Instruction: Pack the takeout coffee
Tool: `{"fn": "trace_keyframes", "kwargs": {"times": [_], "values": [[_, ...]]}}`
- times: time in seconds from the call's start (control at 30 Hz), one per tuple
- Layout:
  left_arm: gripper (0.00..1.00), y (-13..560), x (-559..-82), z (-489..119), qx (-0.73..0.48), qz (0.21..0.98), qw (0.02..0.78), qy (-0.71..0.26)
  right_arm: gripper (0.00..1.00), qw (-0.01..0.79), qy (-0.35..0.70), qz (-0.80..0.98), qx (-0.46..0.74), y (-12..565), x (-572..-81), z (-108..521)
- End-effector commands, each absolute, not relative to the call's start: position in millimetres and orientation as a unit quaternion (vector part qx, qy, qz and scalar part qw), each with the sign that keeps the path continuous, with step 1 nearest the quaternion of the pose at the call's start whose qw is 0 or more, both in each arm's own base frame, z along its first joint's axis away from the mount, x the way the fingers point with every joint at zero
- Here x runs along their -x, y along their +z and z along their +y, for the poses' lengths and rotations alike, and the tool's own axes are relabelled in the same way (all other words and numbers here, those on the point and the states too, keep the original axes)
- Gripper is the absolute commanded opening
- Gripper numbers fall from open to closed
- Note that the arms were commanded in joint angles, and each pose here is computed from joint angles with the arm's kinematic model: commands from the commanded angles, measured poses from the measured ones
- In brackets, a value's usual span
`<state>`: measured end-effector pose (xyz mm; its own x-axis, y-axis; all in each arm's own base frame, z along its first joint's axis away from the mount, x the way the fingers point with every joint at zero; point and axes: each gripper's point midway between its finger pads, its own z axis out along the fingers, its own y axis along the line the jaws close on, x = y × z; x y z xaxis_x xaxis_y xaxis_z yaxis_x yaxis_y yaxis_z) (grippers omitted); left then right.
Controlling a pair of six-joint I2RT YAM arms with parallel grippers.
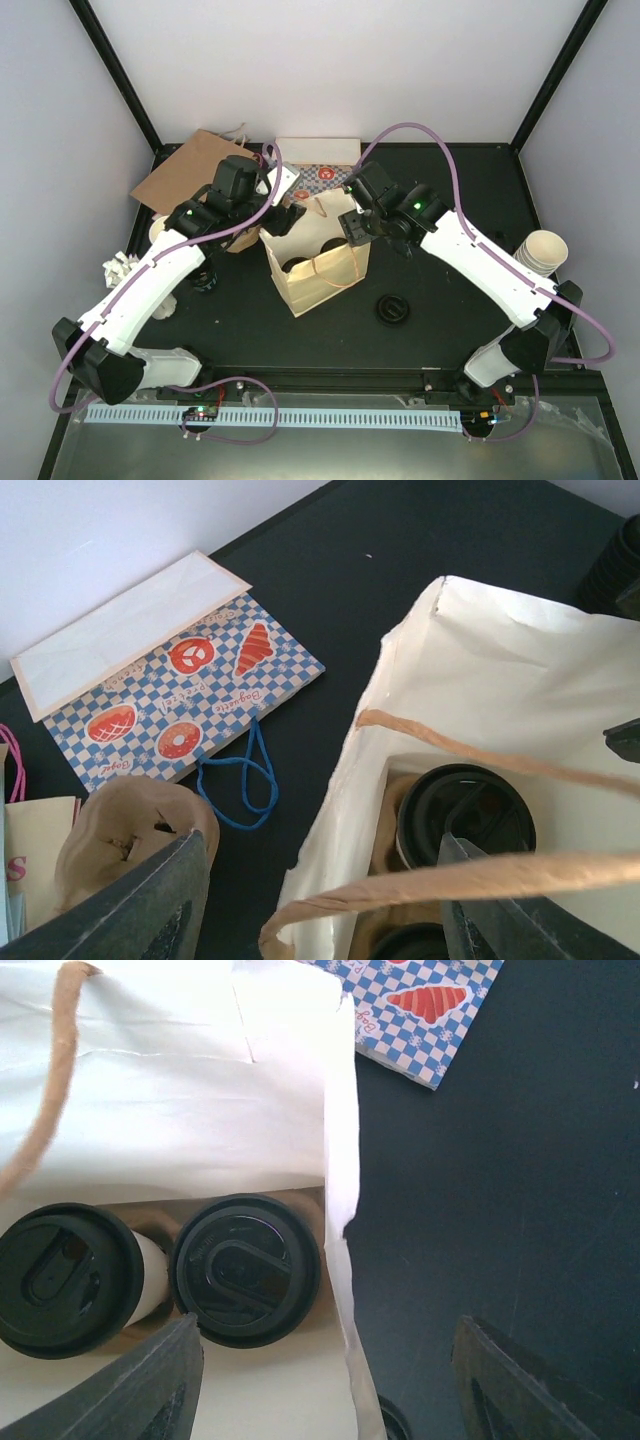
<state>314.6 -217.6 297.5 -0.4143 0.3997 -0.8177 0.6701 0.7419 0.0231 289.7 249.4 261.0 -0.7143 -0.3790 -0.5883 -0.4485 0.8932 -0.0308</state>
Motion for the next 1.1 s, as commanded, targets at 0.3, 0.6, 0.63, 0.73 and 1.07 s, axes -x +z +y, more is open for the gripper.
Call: {"fn": "trace_keyframes", "kwargs": {"times": [0.3,0.6,0.63,0.73,1.07], "values": [[0.65,321,-325,-226,-0.336,0.807,0.465,-0.141,0.67,0.303,0.072,0.919,0.242,256,-291,257],[0.64,337,-325,-226,-0.328,0.798,0.487,-0.139,0.61,0.290,0.054,0.922,0.252,245,-295,257],[0.64,337,-326,-225,-0.326,0.798,0.487,-0.137,0.59,0.289,0.053,0.922,0.253,244,-295,258],[0.64,349,-321,-219,-0.320,0.791,0.503,-0.136,0.53,0.284,0.050,0.923,0.255,239,-295,258],[0.63,342,-317,-224,-0.331,0.793,0.491,-0.142,0.36,0.283,0.049,0.921,0.261,239,-295,258]]}}
